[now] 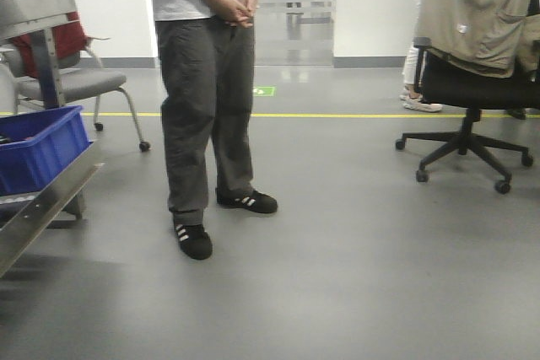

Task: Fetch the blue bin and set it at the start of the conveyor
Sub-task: 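Hold the teal bin with both grippers while driving away from the shelf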

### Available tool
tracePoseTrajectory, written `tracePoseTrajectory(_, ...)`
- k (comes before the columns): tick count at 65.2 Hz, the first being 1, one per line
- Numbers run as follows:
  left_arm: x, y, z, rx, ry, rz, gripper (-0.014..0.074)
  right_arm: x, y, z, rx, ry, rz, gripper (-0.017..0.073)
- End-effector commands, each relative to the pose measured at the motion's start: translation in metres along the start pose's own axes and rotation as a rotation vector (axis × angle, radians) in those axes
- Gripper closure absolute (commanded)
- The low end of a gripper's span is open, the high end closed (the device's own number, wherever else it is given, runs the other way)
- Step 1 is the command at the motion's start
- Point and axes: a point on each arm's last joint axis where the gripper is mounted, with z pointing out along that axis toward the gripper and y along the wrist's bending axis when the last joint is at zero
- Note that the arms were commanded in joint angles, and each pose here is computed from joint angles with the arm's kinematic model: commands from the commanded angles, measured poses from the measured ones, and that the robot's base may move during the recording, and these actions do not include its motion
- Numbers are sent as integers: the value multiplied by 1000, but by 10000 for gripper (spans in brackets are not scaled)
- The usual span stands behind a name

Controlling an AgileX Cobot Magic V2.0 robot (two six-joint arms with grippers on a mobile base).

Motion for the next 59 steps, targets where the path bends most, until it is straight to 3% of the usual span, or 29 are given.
tracePoseTrajectory(1,-9,-3,-5,35,-72,-17,704,-9,1,-7,-9,-84,-15,712)
tracePoseTrajectory(59,-9,-3,-5,35,-72,-17,704,-9,1,-7,-8,-86,-15,712)
